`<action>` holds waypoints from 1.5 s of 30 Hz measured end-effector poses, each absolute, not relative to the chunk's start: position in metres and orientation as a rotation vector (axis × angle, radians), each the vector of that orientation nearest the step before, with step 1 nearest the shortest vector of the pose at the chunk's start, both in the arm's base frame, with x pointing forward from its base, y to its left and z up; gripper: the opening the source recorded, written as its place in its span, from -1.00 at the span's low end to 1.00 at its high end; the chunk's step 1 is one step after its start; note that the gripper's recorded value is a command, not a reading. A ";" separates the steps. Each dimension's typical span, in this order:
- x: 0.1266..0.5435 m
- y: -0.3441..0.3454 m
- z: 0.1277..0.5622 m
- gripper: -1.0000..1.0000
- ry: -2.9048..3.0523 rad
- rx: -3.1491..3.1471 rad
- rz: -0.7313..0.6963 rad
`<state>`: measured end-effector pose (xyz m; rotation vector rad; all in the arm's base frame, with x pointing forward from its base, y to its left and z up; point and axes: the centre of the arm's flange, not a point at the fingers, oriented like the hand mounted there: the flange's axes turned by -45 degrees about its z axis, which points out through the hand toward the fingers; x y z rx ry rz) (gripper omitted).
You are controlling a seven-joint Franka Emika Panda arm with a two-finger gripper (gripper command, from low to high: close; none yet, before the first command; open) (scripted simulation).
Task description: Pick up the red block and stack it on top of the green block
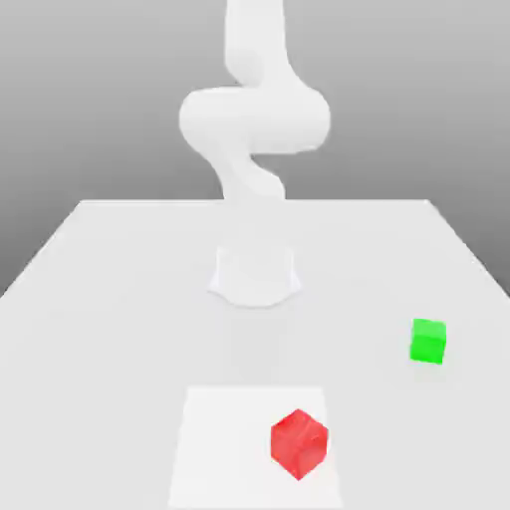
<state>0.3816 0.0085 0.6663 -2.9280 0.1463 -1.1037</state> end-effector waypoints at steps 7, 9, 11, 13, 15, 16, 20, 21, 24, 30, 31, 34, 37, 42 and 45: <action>0.451 0.024 0.524 0.00 0.504 -2.991 -0.767; 0.462 0.027 0.482 0.00 0.604 -2.996 -0.672; 0.468 0.029 0.440 0.00 0.702 -2.994 -0.577; 0.470 0.032 0.398 0.00 0.800 -2.988 -0.481; 0.469 0.036 0.356 0.00 0.897 -2.976 -0.384; 0.467 0.037 0.336 0.00 0.945 -2.968 -0.336; 0.449 0.047 0.259 0.00 1.132 -2.922 -0.139; 0.443 0.050 0.241 0.00 1.177 -2.907 -0.089; 0.433 0.054 0.198 0.00 1.254 -2.877 -0.012; 0.431 0.054 0.151 -1.00 1.264 -2.875 -0.002; 0.431 0.054 0.152 -1.00 1.263 -2.874 -0.003; 0.431 0.055 0.146 -1.00 1.263 -2.874 -0.003; 0.432 0.055 0.166 -1.00 1.265 -2.872 -0.004; 0.419 0.086 0.215 -1.00 1.199 -2.892 0.002; 0.376 0.170 0.232 -1.00 0.988 -2.956 0.014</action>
